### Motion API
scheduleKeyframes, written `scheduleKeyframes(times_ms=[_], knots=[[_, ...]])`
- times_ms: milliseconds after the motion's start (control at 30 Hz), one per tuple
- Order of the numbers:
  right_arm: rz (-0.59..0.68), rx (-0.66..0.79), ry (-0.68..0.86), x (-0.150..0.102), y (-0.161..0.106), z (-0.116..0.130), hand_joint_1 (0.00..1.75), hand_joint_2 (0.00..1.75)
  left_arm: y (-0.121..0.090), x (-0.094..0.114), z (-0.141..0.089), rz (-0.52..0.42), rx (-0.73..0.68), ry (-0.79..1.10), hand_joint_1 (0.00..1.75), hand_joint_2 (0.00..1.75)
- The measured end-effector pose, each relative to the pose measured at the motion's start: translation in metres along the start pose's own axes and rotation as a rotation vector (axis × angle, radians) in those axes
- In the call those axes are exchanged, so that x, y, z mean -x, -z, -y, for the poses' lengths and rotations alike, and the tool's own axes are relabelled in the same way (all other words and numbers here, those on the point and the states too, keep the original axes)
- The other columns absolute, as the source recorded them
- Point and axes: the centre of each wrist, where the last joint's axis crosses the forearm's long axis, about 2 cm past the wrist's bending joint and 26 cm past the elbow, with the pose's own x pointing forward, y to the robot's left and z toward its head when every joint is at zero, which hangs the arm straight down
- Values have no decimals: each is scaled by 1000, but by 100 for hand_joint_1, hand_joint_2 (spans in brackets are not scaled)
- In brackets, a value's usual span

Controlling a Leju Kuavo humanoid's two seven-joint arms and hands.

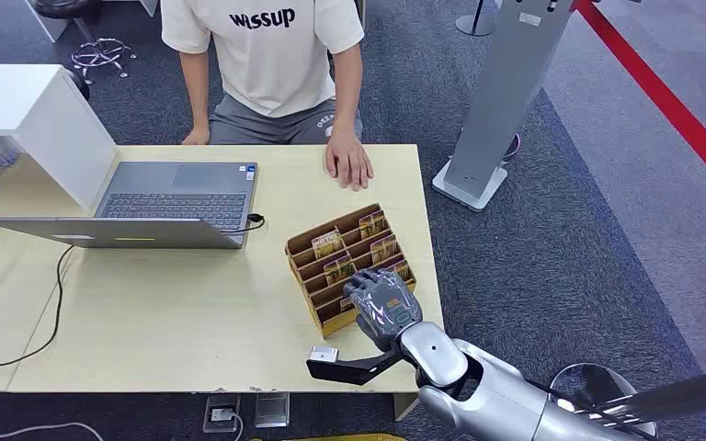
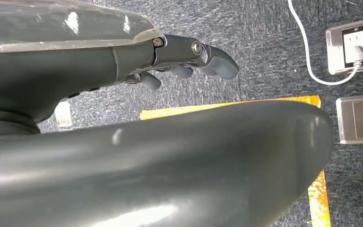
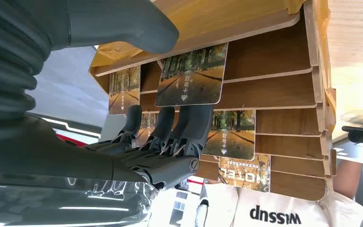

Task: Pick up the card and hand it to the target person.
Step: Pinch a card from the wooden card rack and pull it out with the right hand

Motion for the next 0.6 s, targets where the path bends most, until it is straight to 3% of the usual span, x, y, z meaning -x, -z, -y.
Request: scheduleKeyframes(times_ms=[367,600], knots=[[-3,-1,1,0,-1,-1,100,175,0,0,0,0,1,1,0,0],[-3,-3,2,0,-1,-1,124,175,0,0,0,-1,1,3,0,0]])
